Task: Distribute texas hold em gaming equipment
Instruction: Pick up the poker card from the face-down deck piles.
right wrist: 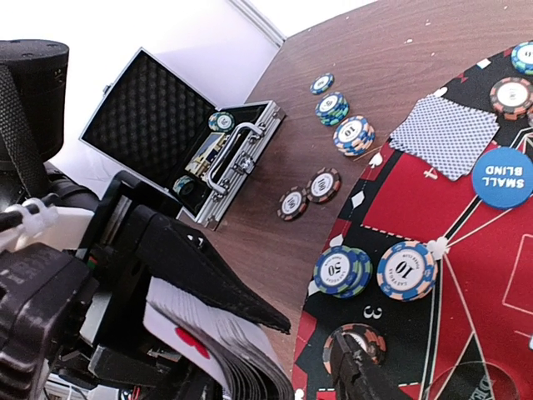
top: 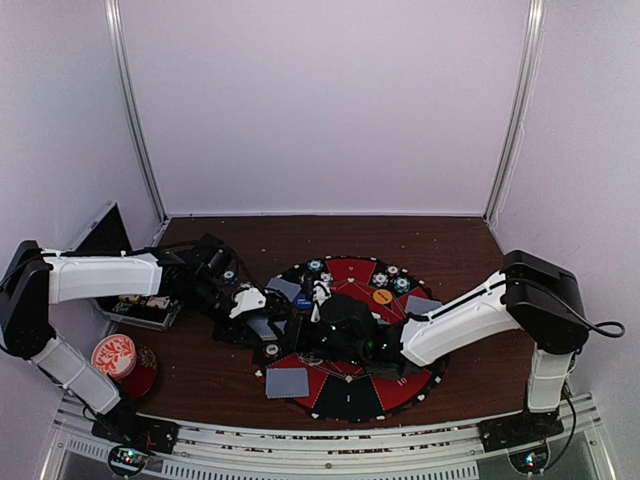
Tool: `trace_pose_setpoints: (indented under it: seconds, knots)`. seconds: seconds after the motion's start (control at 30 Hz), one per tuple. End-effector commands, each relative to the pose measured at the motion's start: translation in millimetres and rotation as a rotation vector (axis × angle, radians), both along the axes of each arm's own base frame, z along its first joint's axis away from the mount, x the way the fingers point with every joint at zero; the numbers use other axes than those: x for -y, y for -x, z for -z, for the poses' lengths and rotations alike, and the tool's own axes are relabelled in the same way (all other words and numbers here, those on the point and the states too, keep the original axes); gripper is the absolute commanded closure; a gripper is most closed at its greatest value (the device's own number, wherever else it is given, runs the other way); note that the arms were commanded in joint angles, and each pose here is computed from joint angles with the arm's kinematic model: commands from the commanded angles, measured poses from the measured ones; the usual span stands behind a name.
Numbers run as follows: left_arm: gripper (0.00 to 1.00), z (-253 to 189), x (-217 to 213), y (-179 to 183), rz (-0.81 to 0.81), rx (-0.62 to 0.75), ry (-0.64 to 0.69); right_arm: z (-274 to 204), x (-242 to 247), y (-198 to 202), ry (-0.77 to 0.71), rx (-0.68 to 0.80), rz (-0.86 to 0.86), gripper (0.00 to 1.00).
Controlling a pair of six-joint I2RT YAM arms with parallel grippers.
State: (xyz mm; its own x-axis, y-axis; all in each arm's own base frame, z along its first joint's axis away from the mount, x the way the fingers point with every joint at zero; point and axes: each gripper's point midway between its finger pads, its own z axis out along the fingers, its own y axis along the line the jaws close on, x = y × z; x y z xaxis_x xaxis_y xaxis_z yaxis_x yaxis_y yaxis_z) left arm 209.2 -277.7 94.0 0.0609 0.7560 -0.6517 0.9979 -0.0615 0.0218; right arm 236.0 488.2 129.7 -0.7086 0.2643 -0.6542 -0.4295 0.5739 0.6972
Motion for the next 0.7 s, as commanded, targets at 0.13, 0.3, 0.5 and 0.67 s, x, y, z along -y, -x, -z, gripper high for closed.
trace_pose_setpoints:
  seconds: [0.13,0.3,0.5,0.67]
  knots:
    - [0.61,-3,2,15,0.046,-0.055,0.019,9,43,-33,0.123,0.053,0.183,0.62]
    - [0.61,-3,2,15,0.045,-0.056,0.016,-7,29,-18,0.087,0.090,0.113,0.76]
    - [0.61,-3,2,15,0.044,-0.056,0.016,-23,28,-5,0.077,0.124,0.093,0.99]
    - [0.61,-2,2,15,0.045,-0.056,0.016,-35,37,3,0.051,0.131,0.080,1.00]
